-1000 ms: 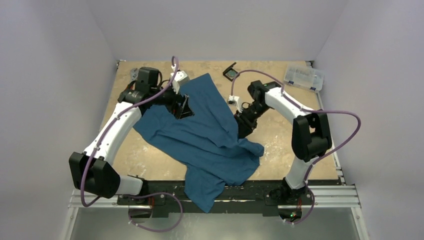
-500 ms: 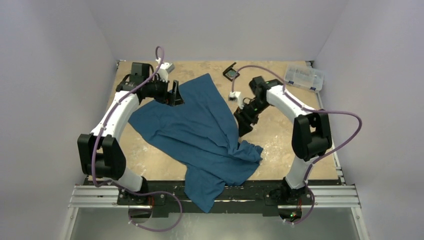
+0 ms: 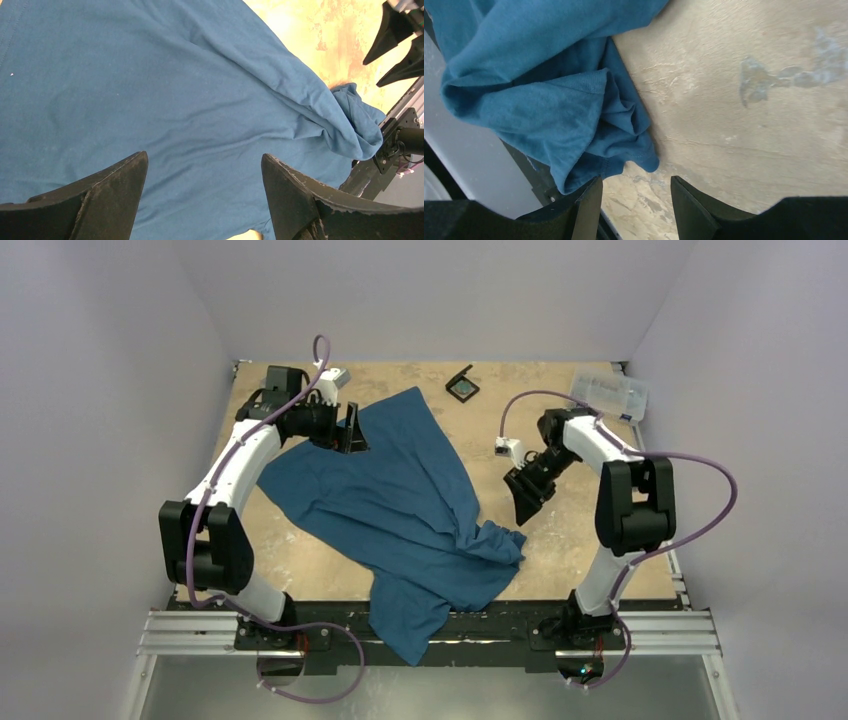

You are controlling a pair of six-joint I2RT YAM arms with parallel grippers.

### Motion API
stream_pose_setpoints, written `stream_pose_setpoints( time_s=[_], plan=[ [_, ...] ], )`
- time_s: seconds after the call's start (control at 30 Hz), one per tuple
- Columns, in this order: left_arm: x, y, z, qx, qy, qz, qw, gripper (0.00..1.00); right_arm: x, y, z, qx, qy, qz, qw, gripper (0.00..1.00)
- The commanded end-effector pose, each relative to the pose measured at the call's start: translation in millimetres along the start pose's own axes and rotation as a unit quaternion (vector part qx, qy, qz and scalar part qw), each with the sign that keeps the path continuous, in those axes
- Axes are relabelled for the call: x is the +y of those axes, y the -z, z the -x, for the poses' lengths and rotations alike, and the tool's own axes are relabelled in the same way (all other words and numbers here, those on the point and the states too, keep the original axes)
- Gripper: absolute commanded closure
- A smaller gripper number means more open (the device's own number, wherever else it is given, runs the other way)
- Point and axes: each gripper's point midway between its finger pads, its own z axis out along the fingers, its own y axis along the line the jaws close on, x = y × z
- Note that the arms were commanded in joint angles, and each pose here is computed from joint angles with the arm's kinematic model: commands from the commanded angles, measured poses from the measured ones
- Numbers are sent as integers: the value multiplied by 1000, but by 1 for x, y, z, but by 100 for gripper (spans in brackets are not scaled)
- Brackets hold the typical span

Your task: Remove the brooch from the garment

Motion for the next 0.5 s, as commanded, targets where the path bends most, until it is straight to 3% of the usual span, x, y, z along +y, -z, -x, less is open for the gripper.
stream_pose_setpoints(
  time_s=[0.0, 0.3, 0.33, 0.43, 0.47],
  plan=[
    [-9, 12, 25, -37, -18, -8, 999, 17, -2, -19, -13, 36, -13, 2, 999, 44],
    [-11, 18, 21, -39, -24, -3, 999, 17, -3, -58, -15, 59, -2, -8, 998, 46],
    [-11, 18, 20, -38, -24, -2, 999, 17, -3, -61, -17, 63, -1, -8, 998, 50],
    [-10, 20, 17, -38, -24, 2, 999, 17, 3, -61, -18, 67, 4, 9, 998, 86],
    [-10, 20, 17, -38, -24, 3, 999, 17, 3, -58, -17, 67, 7, 7, 998, 90]
  ],
)
